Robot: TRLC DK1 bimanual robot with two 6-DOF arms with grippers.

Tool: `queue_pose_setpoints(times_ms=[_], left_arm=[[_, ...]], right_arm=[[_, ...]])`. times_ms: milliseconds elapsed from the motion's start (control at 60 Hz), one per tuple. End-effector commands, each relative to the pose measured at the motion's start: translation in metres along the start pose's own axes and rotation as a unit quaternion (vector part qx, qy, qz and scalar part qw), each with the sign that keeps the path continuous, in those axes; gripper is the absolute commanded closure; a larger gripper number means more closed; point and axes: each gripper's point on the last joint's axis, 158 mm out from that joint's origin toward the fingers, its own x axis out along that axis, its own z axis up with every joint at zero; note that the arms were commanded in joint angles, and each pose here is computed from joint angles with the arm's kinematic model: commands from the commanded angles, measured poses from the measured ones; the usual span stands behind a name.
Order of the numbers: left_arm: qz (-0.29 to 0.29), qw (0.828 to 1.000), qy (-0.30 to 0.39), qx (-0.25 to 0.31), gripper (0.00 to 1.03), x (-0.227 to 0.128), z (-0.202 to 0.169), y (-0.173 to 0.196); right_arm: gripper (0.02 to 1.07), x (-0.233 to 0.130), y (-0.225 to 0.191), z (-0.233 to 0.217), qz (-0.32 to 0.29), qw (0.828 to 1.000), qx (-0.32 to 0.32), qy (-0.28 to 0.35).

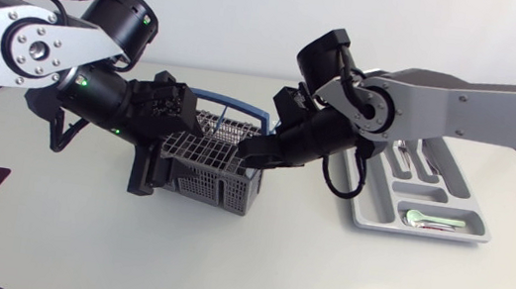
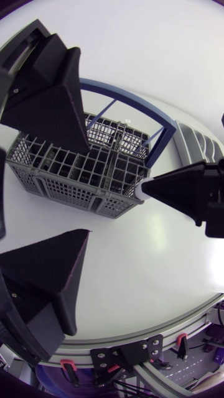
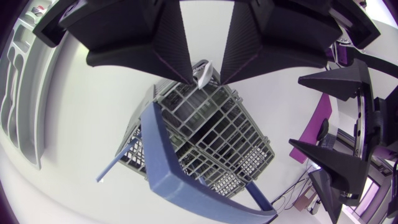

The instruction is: Unload the cutlery basket into the drawer organizer.

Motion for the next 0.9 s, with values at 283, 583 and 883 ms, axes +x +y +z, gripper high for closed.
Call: queue_pose_setpoints(times_ms=[283,583,883], left_arm=[[-0.026,0.999,0.008,-0.018,0.14,0.012,-0.008,-0.013],[-0.03,0.999,0.007,-0.019,0.14,0.013,-0.009,-0.014],[-0.032,0.999,0.008,-0.021,0.14,0.013,-0.01,-0.016]], right_arm=[[1.01,0.013,0.0,-0.003,-0.017,1.0,0.005,0.013],[1.01,-0.003,0.007,0.007,-0.021,1.0,-0.012,-0.011],[1.02,-0.043,0.023,0.022,-0.01,0.999,-0.026,-0.044]])
